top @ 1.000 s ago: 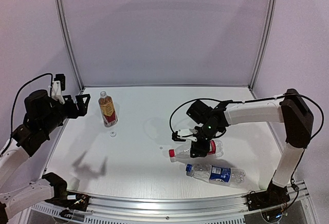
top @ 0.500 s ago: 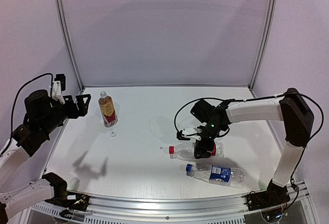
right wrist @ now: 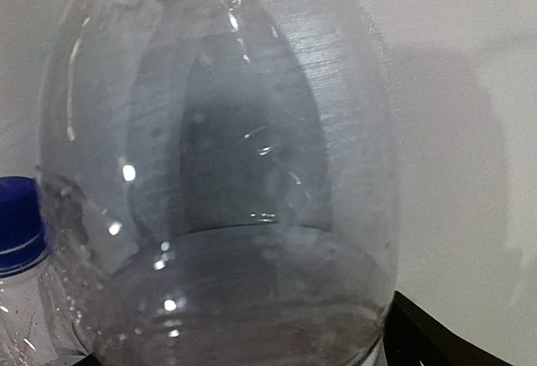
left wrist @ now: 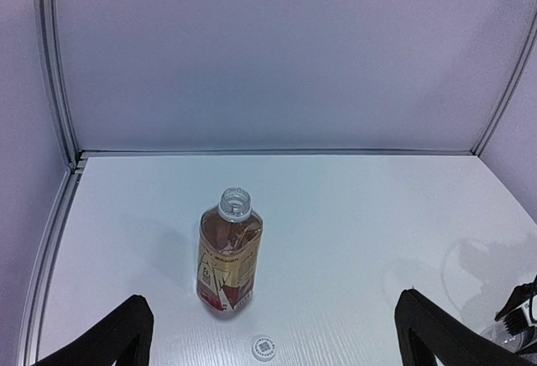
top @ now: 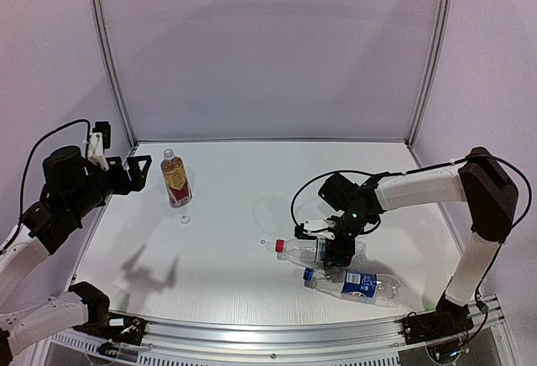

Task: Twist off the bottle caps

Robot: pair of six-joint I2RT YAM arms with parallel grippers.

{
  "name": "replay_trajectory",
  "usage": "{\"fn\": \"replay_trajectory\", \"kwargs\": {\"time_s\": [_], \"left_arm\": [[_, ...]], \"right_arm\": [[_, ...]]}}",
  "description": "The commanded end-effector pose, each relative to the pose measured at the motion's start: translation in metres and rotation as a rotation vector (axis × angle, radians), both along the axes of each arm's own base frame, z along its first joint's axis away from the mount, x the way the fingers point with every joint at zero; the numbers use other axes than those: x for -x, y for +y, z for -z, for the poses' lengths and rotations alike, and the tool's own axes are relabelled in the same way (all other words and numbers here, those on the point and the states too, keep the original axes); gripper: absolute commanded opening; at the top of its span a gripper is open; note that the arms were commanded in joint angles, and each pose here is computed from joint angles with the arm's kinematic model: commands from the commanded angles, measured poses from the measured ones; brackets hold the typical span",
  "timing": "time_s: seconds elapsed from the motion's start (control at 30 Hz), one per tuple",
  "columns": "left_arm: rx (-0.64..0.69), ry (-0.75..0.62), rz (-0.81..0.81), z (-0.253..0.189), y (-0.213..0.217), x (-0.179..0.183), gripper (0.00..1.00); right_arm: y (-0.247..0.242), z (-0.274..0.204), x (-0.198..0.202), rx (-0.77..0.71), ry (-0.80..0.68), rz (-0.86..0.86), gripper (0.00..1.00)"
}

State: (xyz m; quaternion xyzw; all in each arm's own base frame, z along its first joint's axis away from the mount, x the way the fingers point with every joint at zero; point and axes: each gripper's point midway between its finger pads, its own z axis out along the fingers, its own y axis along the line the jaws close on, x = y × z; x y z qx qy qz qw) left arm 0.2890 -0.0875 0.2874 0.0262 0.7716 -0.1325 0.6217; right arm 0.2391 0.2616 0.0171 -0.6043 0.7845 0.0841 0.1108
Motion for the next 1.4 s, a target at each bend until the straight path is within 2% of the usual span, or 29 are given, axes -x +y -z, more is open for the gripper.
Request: {"fn": "replay_trajectory", "kwargs": {"time_s": [0.0, 0.13, 0.2, 0.7, 0.87, 1.13, 1.23, 1.37], "left_arm": [[0.016, 0.003, 0.023, -0.001, -0.005, 0.000, 0.99], [0.024, 0.001, 0.025, -0.002, -0.007, -0.002, 0.99], [0.034, -0.006, 0.032, -0.005, -0.008, -0.002, 0.99], [0.098, 0.030, 0.104, -0.005, -0.022, 0.001, 0.99], [0.125, 0.041, 0.131, -0.007, -0.028, 0.002, 0.99], [0.193, 0.068, 0.207, -0.026, -0.041, 0.010, 0.93], [0.210, 0.054, 0.231, -0.034, -0.045, 0.012, 0.91], [0.240, 0.038, 0.322, -0.052, -0.058, 0.021, 0.89]], "right_arm": [[0.015, -0.018, -0.018, -0.131, -0.076, 0.022, 0.81], [0.020, -0.019, -0.022, -0.170, -0.094, 0.033, 0.69], [0.021, -0.021, -0.023, -0.191, -0.098, 0.038, 0.68], [0.029, -0.027, -0.022, -0.261, -0.083, 0.072, 0.68], [0.029, -0.023, -0.026, -0.244, -0.084, 0.085, 0.70], [0.048, -0.061, -0.044, -0.345, -0.140, 0.118, 0.59], [0.052, -0.067, -0.045, -0.351, -0.127, 0.111, 0.50], [0.059, -0.083, -0.049, -0.392, -0.136, 0.126, 0.49]]}}
